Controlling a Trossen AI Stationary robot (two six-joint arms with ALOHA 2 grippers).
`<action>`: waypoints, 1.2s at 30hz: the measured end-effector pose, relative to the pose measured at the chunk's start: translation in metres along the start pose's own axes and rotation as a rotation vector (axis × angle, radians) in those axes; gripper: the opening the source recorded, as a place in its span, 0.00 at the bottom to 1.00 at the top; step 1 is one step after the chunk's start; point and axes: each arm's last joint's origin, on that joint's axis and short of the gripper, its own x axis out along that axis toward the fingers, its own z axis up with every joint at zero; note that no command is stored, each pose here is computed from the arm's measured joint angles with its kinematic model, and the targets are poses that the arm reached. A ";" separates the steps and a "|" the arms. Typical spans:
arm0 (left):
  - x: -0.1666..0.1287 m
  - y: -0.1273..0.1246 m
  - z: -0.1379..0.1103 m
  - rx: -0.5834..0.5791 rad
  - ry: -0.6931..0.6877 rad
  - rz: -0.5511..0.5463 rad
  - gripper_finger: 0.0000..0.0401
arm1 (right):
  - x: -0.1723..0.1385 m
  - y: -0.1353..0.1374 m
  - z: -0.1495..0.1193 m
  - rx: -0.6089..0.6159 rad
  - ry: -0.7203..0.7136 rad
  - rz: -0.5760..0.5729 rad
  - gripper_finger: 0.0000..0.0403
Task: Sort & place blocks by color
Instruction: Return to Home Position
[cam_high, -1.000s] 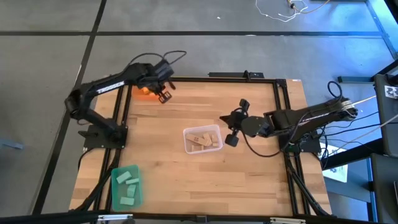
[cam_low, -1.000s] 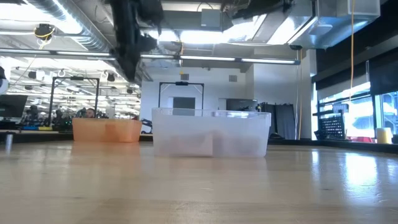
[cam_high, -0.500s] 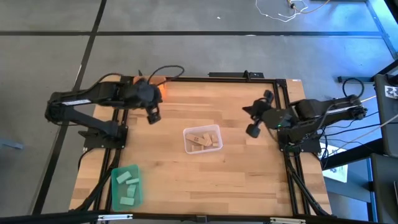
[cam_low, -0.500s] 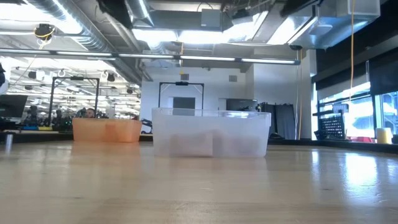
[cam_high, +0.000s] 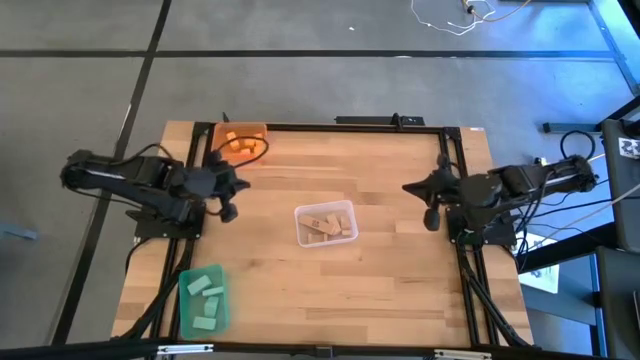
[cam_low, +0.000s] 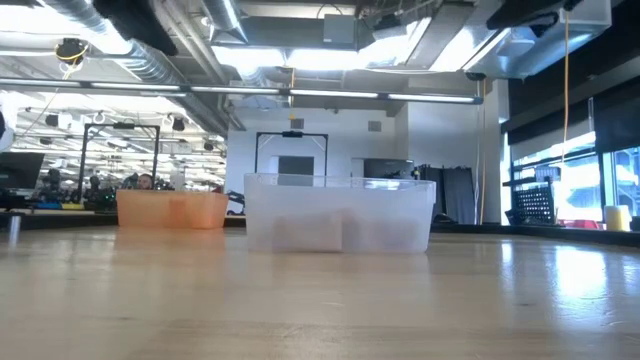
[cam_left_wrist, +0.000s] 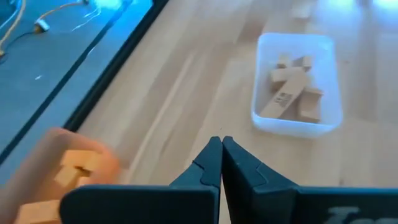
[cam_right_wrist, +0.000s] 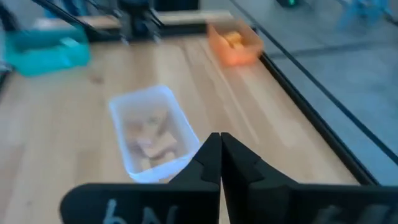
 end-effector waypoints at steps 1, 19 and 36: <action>-0.001 0.000 -0.006 -0.001 -0.015 -0.014 0.00 | -0.002 -0.001 -0.004 0.004 -0.029 0.024 0.00; -0.021 0.020 -0.072 -0.075 -0.277 -0.204 0.00 | -0.025 -0.028 -0.074 0.017 -0.359 0.269 0.00; -0.020 0.031 -0.107 -0.066 -0.565 -0.319 0.00 | -0.016 -0.027 -0.106 0.028 -0.515 0.350 0.00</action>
